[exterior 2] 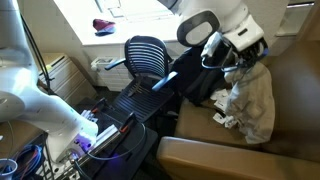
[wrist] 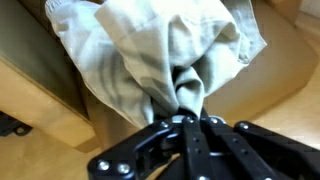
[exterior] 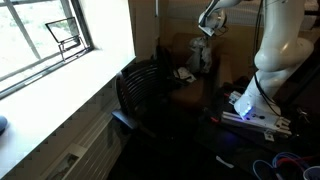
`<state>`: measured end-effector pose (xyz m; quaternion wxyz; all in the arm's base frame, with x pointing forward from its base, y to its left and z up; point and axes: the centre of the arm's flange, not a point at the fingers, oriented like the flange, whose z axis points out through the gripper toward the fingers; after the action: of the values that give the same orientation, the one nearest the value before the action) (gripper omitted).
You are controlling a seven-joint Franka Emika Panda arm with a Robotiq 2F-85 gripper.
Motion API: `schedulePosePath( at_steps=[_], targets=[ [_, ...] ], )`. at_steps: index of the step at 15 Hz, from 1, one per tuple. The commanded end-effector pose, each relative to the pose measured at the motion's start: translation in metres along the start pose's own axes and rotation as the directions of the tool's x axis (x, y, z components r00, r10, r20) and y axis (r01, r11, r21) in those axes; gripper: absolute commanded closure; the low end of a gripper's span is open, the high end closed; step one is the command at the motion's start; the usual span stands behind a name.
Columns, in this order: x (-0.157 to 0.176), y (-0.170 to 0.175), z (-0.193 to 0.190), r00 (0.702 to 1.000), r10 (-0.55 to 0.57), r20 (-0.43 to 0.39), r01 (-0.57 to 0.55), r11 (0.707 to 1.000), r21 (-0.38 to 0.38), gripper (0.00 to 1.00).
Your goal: Pick up the piece of clothing from the sofa and put it on the office chair
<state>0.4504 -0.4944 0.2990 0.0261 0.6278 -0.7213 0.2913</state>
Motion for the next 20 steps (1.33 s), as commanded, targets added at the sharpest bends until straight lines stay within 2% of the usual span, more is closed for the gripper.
schedulePosePath(
  at_steps=[1,4,6,7,8,9,11,12,13,14,16,18,20],
  targets=[
    [-0.058,-0.025,-0.073,0.984,-0.173,0.042,0.168,0.981,0.097,0.99],
    [-0.131,-0.052,-0.103,0.950,-0.292,0.115,0.264,0.942,0.209,0.99],
    [-0.196,-0.073,-0.100,0.912,-0.358,0.200,0.301,0.915,0.267,0.99],
    [-0.156,-0.078,-0.097,0.940,-0.305,0.151,0.270,0.938,0.216,0.99],
    [-0.178,-0.084,-0.101,0.930,-0.322,0.175,0.278,0.932,0.233,0.96],
    [-0.183,-0.086,-0.101,0.929,-0.323,0.178,0.279,0.931,0.234,0.96],
    [-0.170,-0.080,-0.098,0.937,-0.309,0.166,0.270,0.938,0.219,0.99],
    [-0.156,-0.081,-0.107,0.940,-0.312,0.138,0.273,0.931,0.243,0.99],
    [-0.141,-0.098,-0.146,0.939,-0.335,0.080,0.291,0.896,0.334,0.99],
    [-0.137,-0.109,-0.170,0.932,-0.359,0.048,0.321,0.880,0.350,0.99],
    [-0.129,-0.123,-0.211,0.910,-0.413,-0.040,0.394,0.830,0.396,0.99],
    [-0.119,-0.134,-0.264,0.883,-0.453,-0.123,0.457,0.768,0.450,0.99],
    [-0.115,-0.138,-0.320,0.845,-0.495,-0.202,0.524,0.693,0.496,0.99]
  ],
)
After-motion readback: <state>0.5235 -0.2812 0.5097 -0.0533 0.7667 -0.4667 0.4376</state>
